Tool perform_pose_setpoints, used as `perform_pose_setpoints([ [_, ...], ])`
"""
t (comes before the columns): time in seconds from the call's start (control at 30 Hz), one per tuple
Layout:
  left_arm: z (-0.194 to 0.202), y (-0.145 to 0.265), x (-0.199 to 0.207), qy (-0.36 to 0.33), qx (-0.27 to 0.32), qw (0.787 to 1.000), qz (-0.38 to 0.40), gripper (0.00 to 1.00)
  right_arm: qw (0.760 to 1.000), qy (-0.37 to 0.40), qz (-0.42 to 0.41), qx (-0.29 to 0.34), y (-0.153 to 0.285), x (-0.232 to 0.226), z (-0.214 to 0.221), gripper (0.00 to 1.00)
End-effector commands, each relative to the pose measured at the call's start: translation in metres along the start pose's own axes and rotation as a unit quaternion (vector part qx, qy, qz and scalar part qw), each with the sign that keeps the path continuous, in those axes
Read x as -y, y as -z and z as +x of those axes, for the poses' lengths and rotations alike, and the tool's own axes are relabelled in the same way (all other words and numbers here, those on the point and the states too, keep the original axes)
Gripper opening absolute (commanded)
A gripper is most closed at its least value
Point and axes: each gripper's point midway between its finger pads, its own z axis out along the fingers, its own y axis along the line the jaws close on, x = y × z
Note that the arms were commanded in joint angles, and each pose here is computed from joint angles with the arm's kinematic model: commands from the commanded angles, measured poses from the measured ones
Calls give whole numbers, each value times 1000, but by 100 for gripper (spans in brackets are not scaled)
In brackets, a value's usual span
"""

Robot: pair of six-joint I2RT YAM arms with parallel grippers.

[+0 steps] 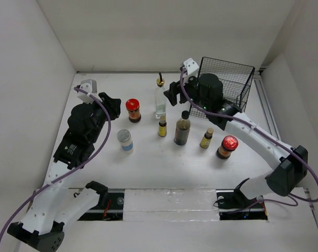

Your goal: Organize the condiment bottles

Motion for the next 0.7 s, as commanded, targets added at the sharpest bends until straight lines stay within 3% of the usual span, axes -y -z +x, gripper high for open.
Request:
perform_pose_setpoints([
  [0.0, -12, 0, -16, 13, 34, 998, -44, 26, 999, -2, -39, 6, -8, -15, -10, 77],
  [0.1, -7, -2, -19, 19, 33, 998, -41, 46, 999, 2, -45, -3, -21, -16, -8, 82],
  [0.33, -4, 0, -19, 19, 30, 999, -36, 61, 999, -3, -29, -25, -59, 2, 9, 82],
  [0.67, 0, -3, -11, 18, 19, 1000, -16, 62, 999, -19, -23, -15, -110, 25, 31, 75],
])
